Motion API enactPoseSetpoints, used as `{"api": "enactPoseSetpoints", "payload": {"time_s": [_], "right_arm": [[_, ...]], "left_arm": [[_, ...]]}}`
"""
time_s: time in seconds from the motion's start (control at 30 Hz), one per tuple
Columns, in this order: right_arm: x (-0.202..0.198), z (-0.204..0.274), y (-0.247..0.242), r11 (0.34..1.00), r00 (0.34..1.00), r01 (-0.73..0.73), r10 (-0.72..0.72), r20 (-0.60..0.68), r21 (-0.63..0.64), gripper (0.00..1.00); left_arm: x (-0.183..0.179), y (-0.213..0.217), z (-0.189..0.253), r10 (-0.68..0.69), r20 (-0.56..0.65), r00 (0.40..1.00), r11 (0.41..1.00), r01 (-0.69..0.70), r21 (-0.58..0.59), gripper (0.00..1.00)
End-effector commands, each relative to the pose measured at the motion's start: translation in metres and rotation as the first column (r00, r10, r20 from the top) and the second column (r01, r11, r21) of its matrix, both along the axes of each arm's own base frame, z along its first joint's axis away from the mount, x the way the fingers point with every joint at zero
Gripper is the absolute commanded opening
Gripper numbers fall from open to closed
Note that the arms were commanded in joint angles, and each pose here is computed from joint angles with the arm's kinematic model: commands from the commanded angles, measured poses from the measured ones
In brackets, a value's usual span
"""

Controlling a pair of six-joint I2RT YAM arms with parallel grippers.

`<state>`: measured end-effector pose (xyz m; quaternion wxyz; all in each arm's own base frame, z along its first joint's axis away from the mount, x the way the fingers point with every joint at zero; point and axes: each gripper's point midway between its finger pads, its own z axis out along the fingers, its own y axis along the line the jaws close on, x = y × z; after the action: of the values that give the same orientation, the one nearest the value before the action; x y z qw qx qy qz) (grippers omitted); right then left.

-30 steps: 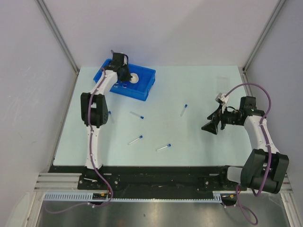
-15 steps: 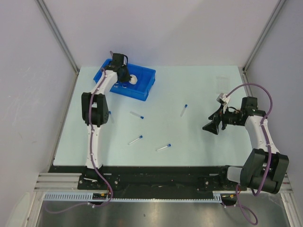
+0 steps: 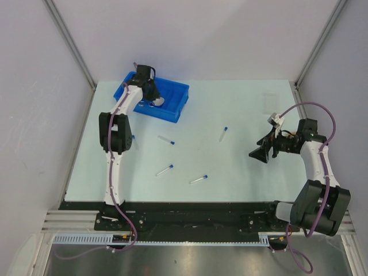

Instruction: Organize the chemistry lab equipment

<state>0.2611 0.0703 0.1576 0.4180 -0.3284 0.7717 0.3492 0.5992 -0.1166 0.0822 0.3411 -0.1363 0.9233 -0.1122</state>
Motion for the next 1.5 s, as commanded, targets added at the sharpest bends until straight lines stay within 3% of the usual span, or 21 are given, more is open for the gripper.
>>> {"api": "enactPoseSetpoints", "payload": {"time_s": [0.0, 0.23, 0.27, 0.33, 0.37, 0.43, 0.47, 0.5, 0.57, 0.6, 0.67, 0.7, 0.77, 0.8, 0.87, 1.1, 1.3, 1.37, 1.47], "right_arm": [[-0.001, 0.009, -0.001, 1.000, 0.999, -0.002, 0.001, 0.042, 0.021, 0.91], [0.000, 0.010, -0.009, 1.000, 0.998, 0.021, -0.021, 0.063, 0.001, 0.91], [0.000, 0.010, -0.010, 1.000, 0.998, 0.023, -0.023, 0.063, -0.003, 0.91], [0.002, 0.009, -0.013, 0.999, 0.997, 0.035, -0.034, 0.066, -0.018, 0.91], [0.002, 0.009, -0.014, 0.999, 0.997, 0.041, -0.039, 0.066, -0.024, 0.94], [0.006, 0.009, -0.022, 0.996, 0.995, 0.086, -0.084, 0.051, -0.023, 0.95], [0.009, 0.011, -0.026, 0.994, 0.993, 0.109, -0.108, 0.053, -0.027, 0.94], [0.011, 0.014, -0.031, 0.989, 0.988, 0.141, -0.137, 0.066, -0.052, 0.95], [0.020, 0.022, -0.040, 0.976, 0.977, 0.201, -0.195, 0.084, -0.078, 0.95], [0.025, 0.026, -0.049, 0.962, 0.968, 0.243, -0.232, 0.099, -0.123, 0.96], [0.031, 0.037, -0.060, 0.938, 0.948, 0.315, -0.304, 0.096, -0.147, 1.00], [0.037, 0.048, -0.069, 0.917, 0.933, 0.357, -0.340, 0.119, -0.178, 1.00], [0.044, 0.052, -0.076, 0.894, 0.911, 0.412, -0.406, 0.071, -0.176, 1.00], [0.051, 0.063, -0.086, 0.869, 0.891, 0.454, -0.447, 0.081, -0.195, 0.99], [0.061, 0.061, -0.096, 0.839, 0.859, 0.502, -0.511, 0.014, -0.208, 0.99], [0.098, 0.049, -0.127, 0.751, 0.740, 0.601, -0.652, -0.165, -0.275, 0.97], [0.133, 0.038, -0.146, 0.698, 0.702, 0.630, -0.699, -0.136, -0.340, 1.00], [0.142, 0.043, -0.147, 0.709, 0.717, 0.614, -0.685, -0.130, -0.347, 1.00], [0.139, 0.031, -0.117, 0.823, 0.819, 0.454, -0.536, -0.204, -0.340, 1.00]], "left_arm": [[0.010, -0.002, 0.079, 0.013, 0.142, 0.990, 0.998, -0.004, -0.064, 0.32], [-0.007, 0.005, 0.169, -0.013, 0.305, 0.952, 0.995, 0.043, -0.093, 0.57], [-0.015, 0.005, 0.206, -0.014, 0.385, 0.923, 0.994, 0.055, -0.096, 0.64], [-0.030, 0.006, 0.208, -0.034, 0.401, 0.915, 0.993, 0.076, -0.088, 0.73], [-0.042, 0.008, 0.247, -0.035, 0.487, 0.873, 0.993, 0.087, -0.085, 0.76], [-0.061, 0.012, 0.240, -0.042, 0.487, 0.872, 0.993, 0.090, -0.076, 0.83], [-0.078, 0.014, 0.276, -0.045, 0.569, 0.821, 0.991, 0.107, -0.075, 0.84], [-0.089, 0.018, 0.254, -0.046, 0.540, 0.841, 0.992, 0.102, -0.076, 0.86], [-0.118, 0.026, 0.286, -0.039, 0.619, 0.784, 0.990, 0.116, -0.085, 0.92], [-0.129, 0.035, 0.260, -0.032, 0.587, 0.809, 0.991, 0.104, -0.088, 0.94], [-0.160, 0.044, 0.284, -0.018, 0.654, 0.757, 0.988, 0.112, -0.103, 1.00], [-0.171, 0.058, 0.254, 0.006, 0.614, 0.789, 0.989, 0.087, -0.121, 0.99], [-0.199, 0.070, 0.269, 0.037, 0.673, 0.739, 0.982, 0.100, -0.163, 1.00], [-0.211, 0.078, 0.242, 0.047, 0.636, 0.770, 0.976, 0.100, -0.192, 1.00], [-0.233, 0.089, 0.245, 0.061, 0.658, 0.750, 0.971, 0.107, -0.212, 1.00], [-0.282, 0.069, 0.188, -0.100, 0.567, 0.817, 0.960, 0.230, -0.162, 1.00], [-0.306, 0.062, 0.149, -0.145, 0.553, 0.820, 0.958, 0.256, -0.129, 1.00], [-0.315, 0.058, 0.131, -0.163, 0.530, 0.832, 0.953, 0.273, -0.135, 1.00], [-0.326, 0.050, 0.120, -0.161, 0.520, 0.839, 0.939, 0.292, -0.181, 1.00]]}}
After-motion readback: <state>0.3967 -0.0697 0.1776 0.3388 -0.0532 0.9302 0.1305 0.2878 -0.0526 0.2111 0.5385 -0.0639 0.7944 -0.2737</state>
